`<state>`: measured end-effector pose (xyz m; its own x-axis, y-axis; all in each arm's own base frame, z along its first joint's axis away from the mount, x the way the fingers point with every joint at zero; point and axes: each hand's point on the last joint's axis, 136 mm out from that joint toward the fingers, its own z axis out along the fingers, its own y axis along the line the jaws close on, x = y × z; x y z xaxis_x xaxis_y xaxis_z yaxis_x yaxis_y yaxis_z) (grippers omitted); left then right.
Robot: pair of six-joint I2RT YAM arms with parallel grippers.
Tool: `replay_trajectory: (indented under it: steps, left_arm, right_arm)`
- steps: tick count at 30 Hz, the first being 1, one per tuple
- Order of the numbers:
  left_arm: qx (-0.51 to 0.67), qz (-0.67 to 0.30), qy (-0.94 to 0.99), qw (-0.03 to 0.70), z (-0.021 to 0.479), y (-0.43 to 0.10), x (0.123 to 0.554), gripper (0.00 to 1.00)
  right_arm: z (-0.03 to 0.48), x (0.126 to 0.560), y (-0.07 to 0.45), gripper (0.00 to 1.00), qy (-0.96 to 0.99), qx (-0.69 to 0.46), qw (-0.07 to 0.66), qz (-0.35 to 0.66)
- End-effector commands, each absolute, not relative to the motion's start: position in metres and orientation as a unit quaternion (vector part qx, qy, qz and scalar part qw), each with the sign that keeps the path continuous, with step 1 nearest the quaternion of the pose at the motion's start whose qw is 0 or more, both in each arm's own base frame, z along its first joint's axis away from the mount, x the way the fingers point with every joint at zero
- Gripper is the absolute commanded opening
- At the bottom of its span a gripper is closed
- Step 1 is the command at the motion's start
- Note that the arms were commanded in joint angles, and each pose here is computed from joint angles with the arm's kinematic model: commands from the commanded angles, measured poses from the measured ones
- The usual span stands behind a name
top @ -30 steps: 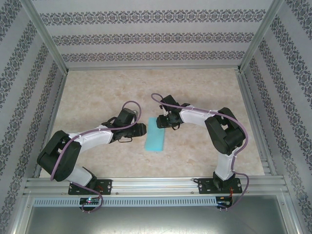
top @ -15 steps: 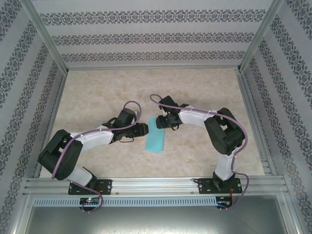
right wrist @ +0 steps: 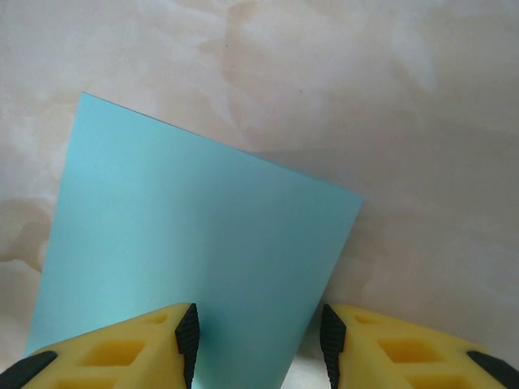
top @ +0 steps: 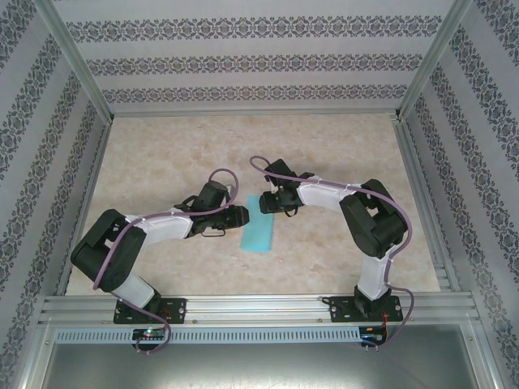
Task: Fold a paper plane with a square sheet of paper (pick it up from the middle)
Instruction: Fold the paper at the center of the table.
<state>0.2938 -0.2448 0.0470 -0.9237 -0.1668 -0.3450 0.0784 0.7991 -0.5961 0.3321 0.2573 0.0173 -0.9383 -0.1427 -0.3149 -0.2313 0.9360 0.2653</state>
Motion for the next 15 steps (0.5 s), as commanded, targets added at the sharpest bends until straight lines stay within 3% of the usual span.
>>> replay_trajectory:
  steps: [1, 15]
  left_arm:
    - [-0.014, -0.336, 0.921, 0.196, 0.050, -0.257, 0.296, 0.38]
    - [0.018, -0.351, 0.915, 0.196, 0.048, -0.277, 0.301, 0.33]
  right_arm:
    - [-0.010, 0.312, 0.264, 0.46, 0.977, -0.107, 0.103, 0.151]
    - [-0.013, 0.308, 0.262, 0.46, 0.977, -0.114, 0.100, 0.148]
